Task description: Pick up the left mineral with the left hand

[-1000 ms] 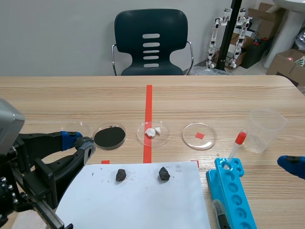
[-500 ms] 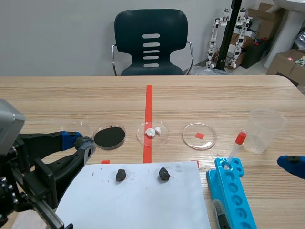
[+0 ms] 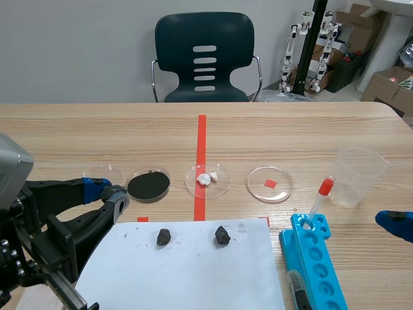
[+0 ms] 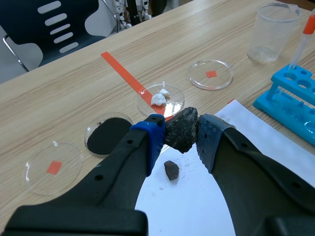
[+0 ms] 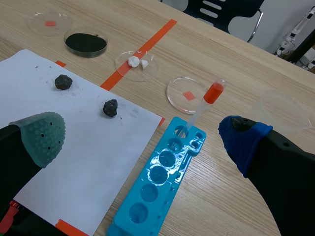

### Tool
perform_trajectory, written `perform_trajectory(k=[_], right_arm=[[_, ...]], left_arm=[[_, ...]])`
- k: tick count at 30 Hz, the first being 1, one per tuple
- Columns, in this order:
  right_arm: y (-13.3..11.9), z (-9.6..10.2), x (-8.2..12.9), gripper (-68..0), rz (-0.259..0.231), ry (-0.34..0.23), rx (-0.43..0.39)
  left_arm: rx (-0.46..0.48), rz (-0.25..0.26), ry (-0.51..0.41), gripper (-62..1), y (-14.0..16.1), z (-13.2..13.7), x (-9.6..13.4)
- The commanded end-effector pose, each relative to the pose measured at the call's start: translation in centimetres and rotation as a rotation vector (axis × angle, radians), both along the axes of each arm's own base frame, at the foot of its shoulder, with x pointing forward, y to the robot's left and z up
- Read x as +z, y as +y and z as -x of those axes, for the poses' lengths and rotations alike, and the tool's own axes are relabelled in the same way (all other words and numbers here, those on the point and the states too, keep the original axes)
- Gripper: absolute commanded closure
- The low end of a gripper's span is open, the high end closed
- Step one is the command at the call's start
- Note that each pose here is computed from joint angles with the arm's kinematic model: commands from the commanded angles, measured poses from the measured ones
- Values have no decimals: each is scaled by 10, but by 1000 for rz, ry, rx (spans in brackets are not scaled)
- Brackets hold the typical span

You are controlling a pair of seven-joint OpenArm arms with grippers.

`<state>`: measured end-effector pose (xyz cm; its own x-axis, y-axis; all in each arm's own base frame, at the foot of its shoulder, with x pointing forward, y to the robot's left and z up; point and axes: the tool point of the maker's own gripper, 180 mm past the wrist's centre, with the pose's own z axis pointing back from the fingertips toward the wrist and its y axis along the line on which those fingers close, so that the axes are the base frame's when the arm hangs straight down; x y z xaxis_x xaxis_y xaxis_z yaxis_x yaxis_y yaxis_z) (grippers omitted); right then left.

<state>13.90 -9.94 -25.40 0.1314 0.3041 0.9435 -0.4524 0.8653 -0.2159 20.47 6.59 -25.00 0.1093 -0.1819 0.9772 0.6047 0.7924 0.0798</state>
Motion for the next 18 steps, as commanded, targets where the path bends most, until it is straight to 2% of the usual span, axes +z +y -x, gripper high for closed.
perform_trajectory(k=[1,9,15,18], right_arm=[[3,-6,12,-679,-15,-43,5],[3,-6,12,-679,-15,-43,5],[3,-6,12,-679,-15,-43,5],[3,-6,12,-679,-15,-43,5]], left_arm=[[-1,16,-33,-85,-2,-3,10],[-1,12,-28,-85,-2,-2,9],[5,-29,28,-85,1,-1,-3],[6,-28,28,-85,1,-1,-3]])
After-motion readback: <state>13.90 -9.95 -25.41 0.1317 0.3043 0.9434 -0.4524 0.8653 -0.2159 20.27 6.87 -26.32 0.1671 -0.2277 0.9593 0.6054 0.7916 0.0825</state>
